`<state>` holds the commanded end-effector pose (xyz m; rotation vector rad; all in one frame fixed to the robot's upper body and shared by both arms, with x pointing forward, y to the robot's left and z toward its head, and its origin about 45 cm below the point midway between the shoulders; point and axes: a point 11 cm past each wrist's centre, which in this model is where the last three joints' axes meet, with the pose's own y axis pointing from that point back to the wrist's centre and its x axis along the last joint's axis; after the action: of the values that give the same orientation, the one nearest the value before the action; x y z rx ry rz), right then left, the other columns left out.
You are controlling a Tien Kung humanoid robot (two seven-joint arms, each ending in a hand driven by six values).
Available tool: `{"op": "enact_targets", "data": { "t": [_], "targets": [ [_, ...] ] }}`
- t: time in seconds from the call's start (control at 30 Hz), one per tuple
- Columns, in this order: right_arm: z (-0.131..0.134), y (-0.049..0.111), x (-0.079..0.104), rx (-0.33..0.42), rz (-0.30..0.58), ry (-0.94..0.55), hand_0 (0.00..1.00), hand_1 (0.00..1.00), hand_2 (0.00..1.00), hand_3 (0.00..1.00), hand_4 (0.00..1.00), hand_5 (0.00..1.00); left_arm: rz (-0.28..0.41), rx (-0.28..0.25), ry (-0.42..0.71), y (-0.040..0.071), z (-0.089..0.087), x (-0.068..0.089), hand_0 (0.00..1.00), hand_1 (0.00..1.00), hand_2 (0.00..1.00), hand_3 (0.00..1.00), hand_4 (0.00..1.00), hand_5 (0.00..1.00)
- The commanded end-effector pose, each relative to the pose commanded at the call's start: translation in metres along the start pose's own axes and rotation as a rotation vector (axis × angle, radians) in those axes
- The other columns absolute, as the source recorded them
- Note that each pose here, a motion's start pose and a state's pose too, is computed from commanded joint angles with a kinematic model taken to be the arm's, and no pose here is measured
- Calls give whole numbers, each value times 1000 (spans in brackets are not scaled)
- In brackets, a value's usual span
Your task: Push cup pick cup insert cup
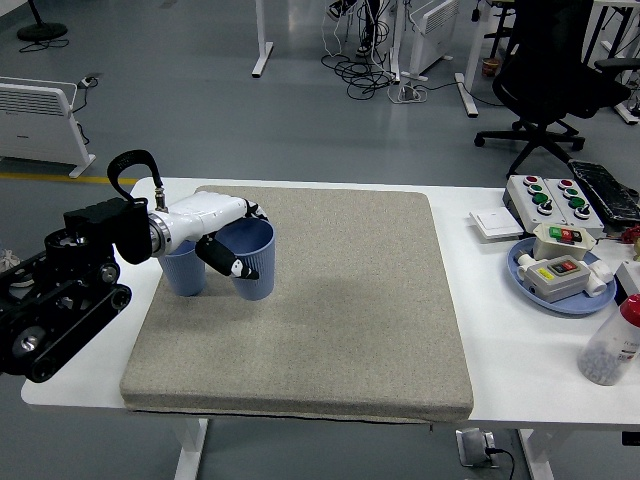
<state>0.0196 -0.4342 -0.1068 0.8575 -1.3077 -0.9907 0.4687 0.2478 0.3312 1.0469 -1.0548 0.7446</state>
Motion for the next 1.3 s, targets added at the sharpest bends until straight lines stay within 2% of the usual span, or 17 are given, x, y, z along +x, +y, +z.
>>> {"op": "enact_targets", "data": {
  "t": [0.07, 0.1, 0.2, 0.33, 0.7, 1.3],
  "targets": [
    [1, 0, 0, -1, 1, -1, 711, 629, 716, 657, 276, 583, 38, 18, 1, 9, -8, 20, 293, 429, 428, 461, 657, 208],
    [1, 0, 0, -2, 1, -1, 711, 629, 716, 657, 276, 583, 45, 21, 2, 11, -10, 24, 293, 429, 428, 461, 657, 208],
    [2, 0, 0, -3, 2, 0, 711, 629, 716, 656, 275, 583, 91, 62, -6, 21, -26, 49, 295, 430, 428, 461, 655, 210],
    [3, 0, 0, -5, 3, 2, 711, 629, 716, 656, 275, 583, 99, 119, -16, 25, -44, 59, 295, 430, 428, 461, 655, 210],
    [2, 0, 0, -4, 3, 5, 711, 628, 715, 654, 273, 588, 68, 216, -23, 22, -75, 52, 308, 432, 430, 464, 649, 215],
    [-2, 0, 0, 2, 3, 7, 710, 628, 714, 652, 268, 587, 36, 234, -8, 13, -82, 33, 318, 438, 434, 465, 645, 217]
  ]
}}
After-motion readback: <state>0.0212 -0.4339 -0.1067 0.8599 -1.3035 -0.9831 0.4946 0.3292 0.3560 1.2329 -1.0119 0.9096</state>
